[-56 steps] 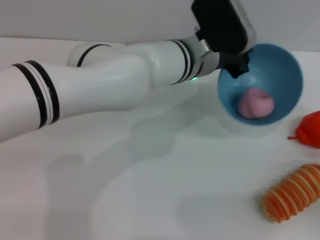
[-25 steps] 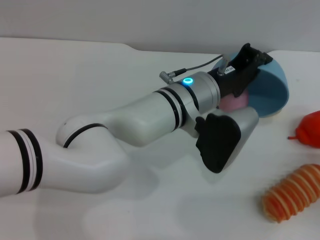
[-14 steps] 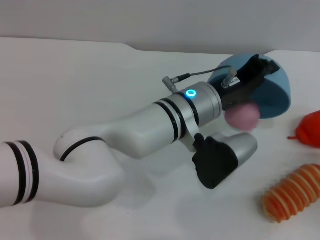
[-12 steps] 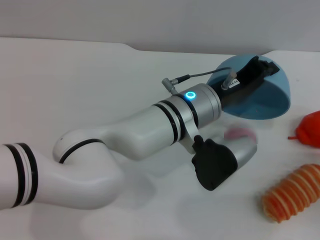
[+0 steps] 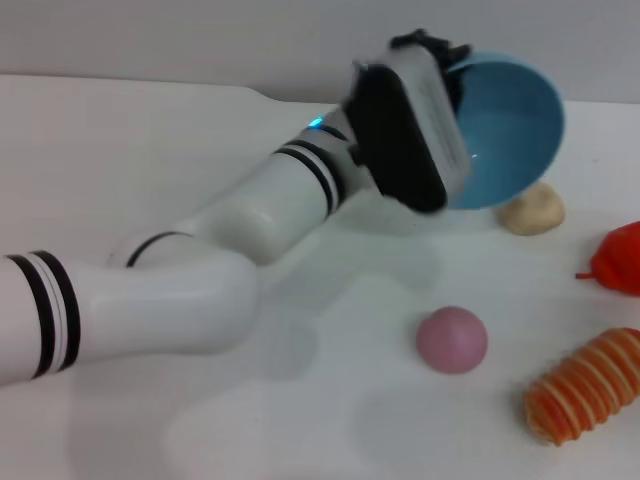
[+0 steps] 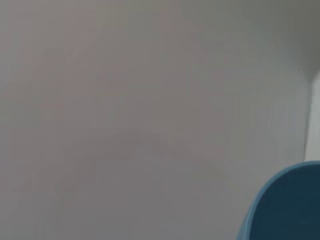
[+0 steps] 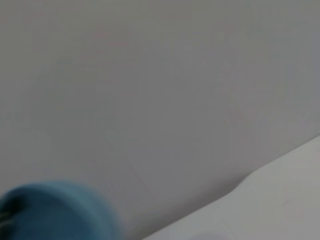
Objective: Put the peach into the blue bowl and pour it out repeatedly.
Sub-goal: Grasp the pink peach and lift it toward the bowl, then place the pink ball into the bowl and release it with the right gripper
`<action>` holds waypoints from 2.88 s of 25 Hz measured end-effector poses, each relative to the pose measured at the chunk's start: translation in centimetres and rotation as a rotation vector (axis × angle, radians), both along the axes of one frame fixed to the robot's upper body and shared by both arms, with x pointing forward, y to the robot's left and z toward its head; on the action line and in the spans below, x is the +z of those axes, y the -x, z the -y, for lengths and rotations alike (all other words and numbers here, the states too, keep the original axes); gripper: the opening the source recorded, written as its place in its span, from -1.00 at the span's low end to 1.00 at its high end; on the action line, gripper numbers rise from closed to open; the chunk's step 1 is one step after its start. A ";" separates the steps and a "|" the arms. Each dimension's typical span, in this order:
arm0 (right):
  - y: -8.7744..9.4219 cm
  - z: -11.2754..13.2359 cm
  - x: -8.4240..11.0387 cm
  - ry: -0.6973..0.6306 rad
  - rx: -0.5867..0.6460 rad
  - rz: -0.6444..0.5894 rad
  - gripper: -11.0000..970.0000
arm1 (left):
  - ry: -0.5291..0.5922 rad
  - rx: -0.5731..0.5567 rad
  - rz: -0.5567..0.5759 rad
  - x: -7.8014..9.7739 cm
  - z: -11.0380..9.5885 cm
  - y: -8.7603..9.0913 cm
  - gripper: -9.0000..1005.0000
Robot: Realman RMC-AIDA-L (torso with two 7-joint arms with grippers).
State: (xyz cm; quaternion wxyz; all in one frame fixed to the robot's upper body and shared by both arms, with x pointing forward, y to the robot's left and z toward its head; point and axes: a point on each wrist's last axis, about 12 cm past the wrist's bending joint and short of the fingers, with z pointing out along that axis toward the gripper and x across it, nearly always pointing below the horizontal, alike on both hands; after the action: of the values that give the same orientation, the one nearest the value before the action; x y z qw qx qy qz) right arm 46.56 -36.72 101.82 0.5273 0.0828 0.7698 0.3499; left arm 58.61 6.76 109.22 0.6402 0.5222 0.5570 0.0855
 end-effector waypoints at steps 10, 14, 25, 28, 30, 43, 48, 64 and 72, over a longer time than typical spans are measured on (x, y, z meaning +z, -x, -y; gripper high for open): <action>-4.3 -2.6 3.4 0.023 0.361 -0.240 -0.33 | 0.362 0.209 -0.561 -2.8 -2.2 -1.0 -0.98; -6.0 -5.1 2.7 0.080 0.441 -0.296 -0.34 | 0.449 0.272 -0.645 -3.7 -3.3 -0.6 -0.99; -8.2 -11.0 0.5 0.180 0.566 -0.437 -0.37 | 0.507 0.358 -0.710 -5.3 -5.3 0.4 -0.98; -8.1 -11.4 0.3 0.184 0.585 -0.446 -0.37 | 0.506 0.364 -0.714 -5.5 -5.5 0.5 -0.98; -8.0 -11.8 0.2 0.179 0.597 -0.459 -0.38 | 0.508 0.366 -0.714 -5.5 -5.5 0.5 -0.98; -8.0 -11.9 0.2 0.259 0.637 -0.521 -0.40 | 0.508 0.360 -0.707 -5.3 -5.3 0.4 -0.98; -8.5 -12.2 1.1 0.249 0.659 -0.450 -0.77 | 0.508 0.359 -0.705 -5.3 -5.3 0.4 -0.98; -9.4 -9.3 10.8 0.110 0.724 -0.029 -0.91 | 0.438 0.343 -0.761 -5.5 -4.8 0.0 -0.98; -10.5 -9.8 8.4 0.092 0.630 -0.091 -0.90 | 0.402 0.270 -0.827 -4.4 -2.7 0.0 -0.98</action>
State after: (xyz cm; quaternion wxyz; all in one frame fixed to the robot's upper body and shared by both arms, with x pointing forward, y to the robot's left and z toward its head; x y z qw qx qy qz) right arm 57.05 -26.94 110.18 0.3611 -0.1679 0.7956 0.4566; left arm 58.63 9.44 104.85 0.4362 0.3012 0.8334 -0.1563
